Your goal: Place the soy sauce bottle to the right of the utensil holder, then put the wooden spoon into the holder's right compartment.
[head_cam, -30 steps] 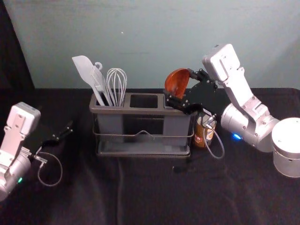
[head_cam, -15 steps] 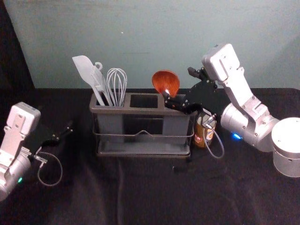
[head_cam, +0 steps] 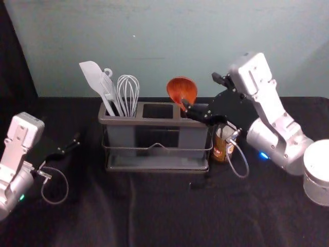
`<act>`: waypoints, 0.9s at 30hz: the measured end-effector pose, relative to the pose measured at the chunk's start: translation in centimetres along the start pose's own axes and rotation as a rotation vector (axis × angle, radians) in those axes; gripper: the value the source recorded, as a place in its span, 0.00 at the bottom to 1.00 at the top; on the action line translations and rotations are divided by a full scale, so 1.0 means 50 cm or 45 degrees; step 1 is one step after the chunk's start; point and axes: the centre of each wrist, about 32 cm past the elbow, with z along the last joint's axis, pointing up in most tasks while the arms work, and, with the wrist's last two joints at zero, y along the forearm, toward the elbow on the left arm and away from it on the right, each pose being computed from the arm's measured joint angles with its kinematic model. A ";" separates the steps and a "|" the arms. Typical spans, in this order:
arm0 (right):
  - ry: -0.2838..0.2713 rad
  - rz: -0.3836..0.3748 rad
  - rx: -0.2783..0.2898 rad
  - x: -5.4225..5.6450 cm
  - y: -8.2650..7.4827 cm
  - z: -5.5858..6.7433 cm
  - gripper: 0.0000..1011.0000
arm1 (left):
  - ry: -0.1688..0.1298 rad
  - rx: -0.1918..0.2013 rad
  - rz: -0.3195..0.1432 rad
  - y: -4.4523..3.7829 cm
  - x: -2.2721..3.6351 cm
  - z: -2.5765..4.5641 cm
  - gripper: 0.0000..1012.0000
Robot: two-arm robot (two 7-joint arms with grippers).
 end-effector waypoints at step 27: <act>0.051 -0.315 0.216 -0.158 -0.155 -0.175 0.99 | 0.000 0.000 0.000 0.000 0.000 0.000 1.00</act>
